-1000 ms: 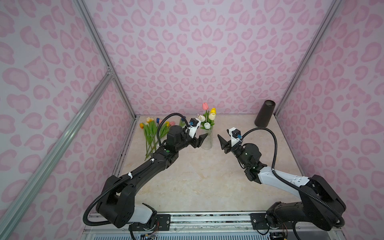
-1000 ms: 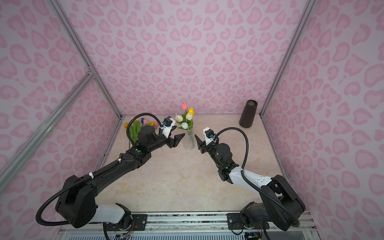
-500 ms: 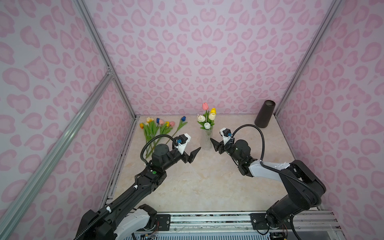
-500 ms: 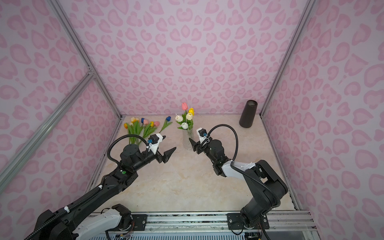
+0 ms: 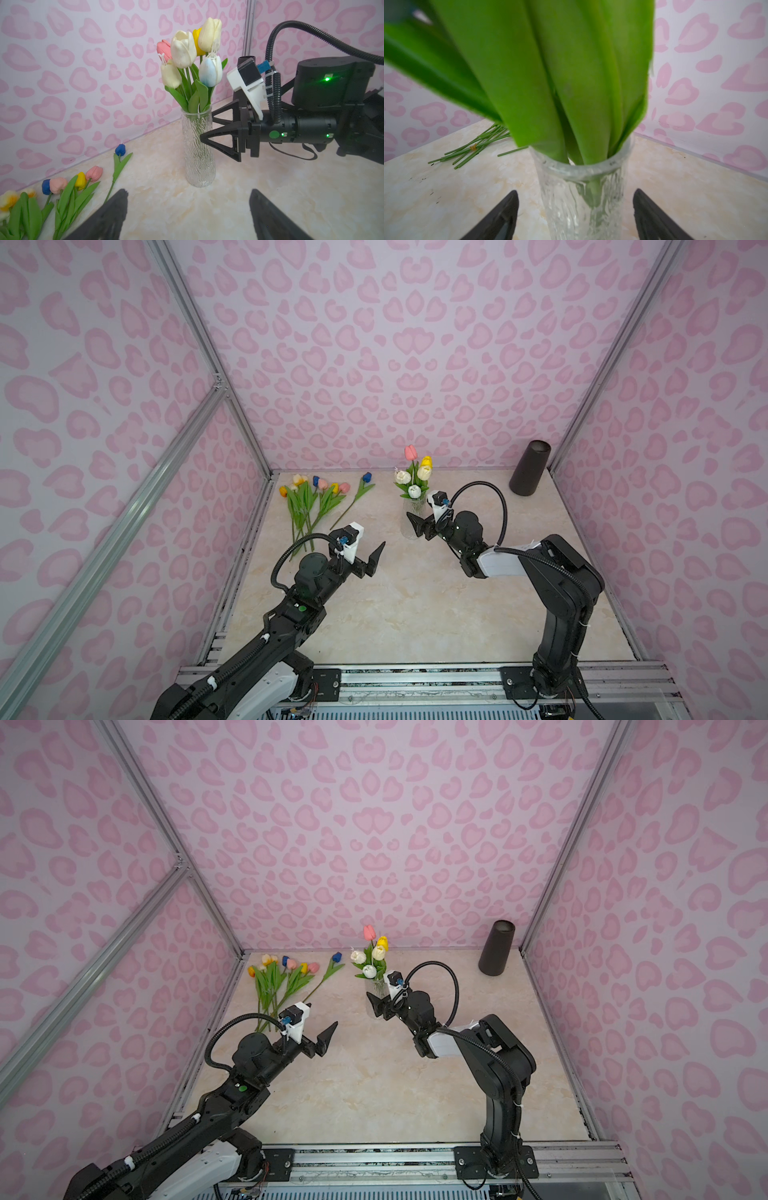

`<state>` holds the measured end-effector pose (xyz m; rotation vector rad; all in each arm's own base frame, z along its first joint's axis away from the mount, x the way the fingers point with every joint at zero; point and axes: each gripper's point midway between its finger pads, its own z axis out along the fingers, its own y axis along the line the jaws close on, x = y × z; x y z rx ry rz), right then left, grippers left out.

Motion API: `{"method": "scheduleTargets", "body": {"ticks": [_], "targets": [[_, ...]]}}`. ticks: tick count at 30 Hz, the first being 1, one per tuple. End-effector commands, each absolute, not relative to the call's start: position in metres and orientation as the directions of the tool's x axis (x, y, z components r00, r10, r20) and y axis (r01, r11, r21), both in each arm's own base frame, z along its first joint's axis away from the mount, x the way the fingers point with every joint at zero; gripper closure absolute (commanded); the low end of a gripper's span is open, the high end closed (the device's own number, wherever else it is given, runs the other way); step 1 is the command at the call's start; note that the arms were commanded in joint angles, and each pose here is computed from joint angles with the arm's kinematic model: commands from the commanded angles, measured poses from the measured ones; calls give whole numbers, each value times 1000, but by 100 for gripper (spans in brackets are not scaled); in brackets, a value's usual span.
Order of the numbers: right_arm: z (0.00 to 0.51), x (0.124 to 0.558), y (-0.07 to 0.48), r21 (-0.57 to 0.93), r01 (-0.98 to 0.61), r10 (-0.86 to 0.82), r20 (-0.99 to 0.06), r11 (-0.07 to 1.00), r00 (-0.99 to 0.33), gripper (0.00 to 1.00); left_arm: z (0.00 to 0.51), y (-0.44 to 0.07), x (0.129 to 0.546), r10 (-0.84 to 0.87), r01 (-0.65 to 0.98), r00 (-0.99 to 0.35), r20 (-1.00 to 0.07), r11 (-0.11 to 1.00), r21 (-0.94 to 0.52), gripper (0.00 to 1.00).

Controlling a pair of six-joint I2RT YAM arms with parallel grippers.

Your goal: Arrange the flowers into the vase

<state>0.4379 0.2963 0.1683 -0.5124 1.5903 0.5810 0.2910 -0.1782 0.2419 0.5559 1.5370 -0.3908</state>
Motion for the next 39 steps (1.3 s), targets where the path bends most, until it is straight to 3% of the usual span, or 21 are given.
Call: {"method": "scheduleTargets", "body": {"ticks": [1,17,31,39], "targets": [[172,439,305,66,-657,27,-997,751,-69,15,255,-175,295,79,545,53,-995,833,95,8],[172,477,312,19,-604,49,-998,797,32,15,254,-170,299,71,527,56,-996,845,90,8],[178,501,304,-15,-591,46,-995,806,88,48,257,-164,303,72,503,60,-996,859,93,8],[198,555,294,-15,-604,73,-990,797,121,57,263,-165,310,75,497,67,-995,862,98,8]]}}
